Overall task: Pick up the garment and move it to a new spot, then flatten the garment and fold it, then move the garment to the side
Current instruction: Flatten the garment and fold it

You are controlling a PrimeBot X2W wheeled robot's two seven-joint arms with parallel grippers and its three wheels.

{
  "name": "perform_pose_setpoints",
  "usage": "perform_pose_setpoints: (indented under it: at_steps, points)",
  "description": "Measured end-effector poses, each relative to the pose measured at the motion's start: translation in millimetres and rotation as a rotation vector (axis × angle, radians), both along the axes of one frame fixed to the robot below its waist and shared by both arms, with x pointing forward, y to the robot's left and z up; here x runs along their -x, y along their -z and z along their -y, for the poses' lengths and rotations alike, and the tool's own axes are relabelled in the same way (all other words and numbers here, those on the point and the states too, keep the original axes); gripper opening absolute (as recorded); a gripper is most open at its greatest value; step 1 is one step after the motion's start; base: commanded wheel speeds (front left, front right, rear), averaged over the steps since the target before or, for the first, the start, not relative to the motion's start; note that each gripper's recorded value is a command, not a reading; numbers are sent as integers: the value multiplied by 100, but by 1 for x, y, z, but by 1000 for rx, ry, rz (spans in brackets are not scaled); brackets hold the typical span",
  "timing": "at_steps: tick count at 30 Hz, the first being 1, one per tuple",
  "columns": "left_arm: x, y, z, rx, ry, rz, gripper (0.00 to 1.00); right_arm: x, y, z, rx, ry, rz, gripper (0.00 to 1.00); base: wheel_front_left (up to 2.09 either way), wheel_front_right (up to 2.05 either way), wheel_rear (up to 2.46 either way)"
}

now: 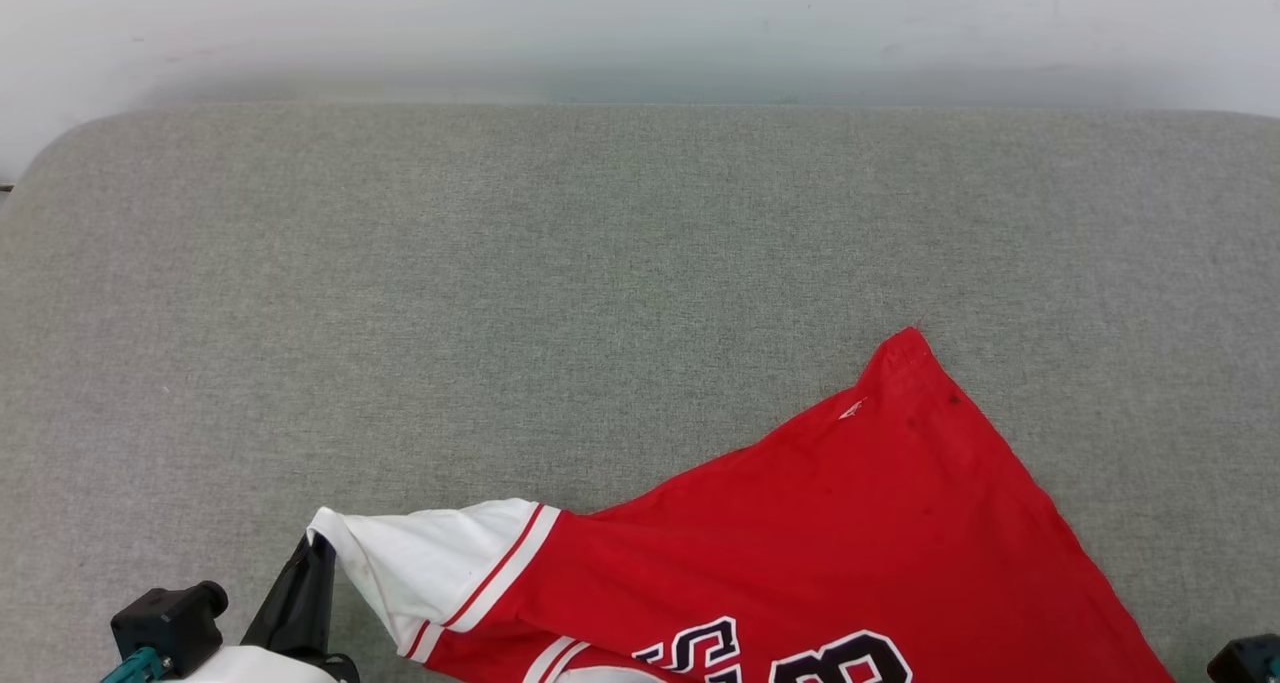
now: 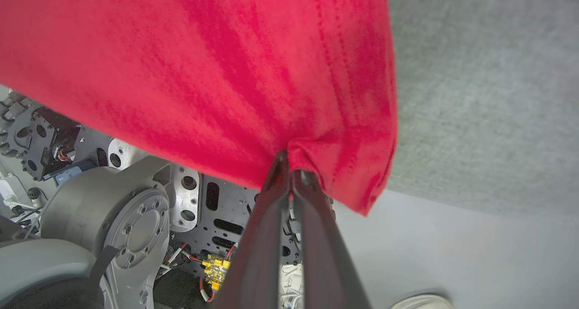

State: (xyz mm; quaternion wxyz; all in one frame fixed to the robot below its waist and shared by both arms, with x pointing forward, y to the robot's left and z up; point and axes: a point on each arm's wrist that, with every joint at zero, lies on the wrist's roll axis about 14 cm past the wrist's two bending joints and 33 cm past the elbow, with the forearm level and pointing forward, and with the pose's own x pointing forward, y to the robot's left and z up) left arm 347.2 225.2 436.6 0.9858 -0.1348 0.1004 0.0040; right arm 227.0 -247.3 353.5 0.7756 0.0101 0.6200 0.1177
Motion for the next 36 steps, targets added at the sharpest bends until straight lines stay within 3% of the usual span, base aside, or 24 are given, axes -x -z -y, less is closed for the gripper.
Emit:
perform_pose_setpoints:
  at_steps: [1,6,11,14,15,17,20,21,25,31,36]
  points:
    - [0,0,0,0,1,0,0,-2,-1,-1,-6,8,16,100,0,0,0]
    - [0,-1,2,-1,8,4,0,-50,-27,1,-13,41,223,100,0,0,0]
    - [1,-4,2,-1,7,13,0,-123,-86,4,-6,53,546,100,0,0,0]
    - [1,-7,2,-2,8,20,0,-163,-126,-3,2,26,728,100,0,0,0]
    - [-2,-10,4,-4,15,30,0,-196,-158,-23,-21,-19,854,100,0,0,0]
    - [-3,-12,5,-4,19,33,0,-210,-169,-41,-33,-71,878,100,0,0,0]
    - [-7,-14,5,-8,21,40,0,-227,-171,-69,-45,-159,853,100,0,0,0]
    - [-9,-15,6,-6,22,45,0,-239,-162,-90,-30,-248,782,100,0,0,0]
    - [-9,-14,6,0,15,44,0,-242,-134,-108,12,-358,616,100,0,0,0]
    - [-12,-10,4,-1,8,38,0,-246,-99,-118,91,-473,438,100,0,0,0]
    - [-18,-6,4,2,4,32,0,-254,-65,-116,128,-496,325,100,0,0,0]
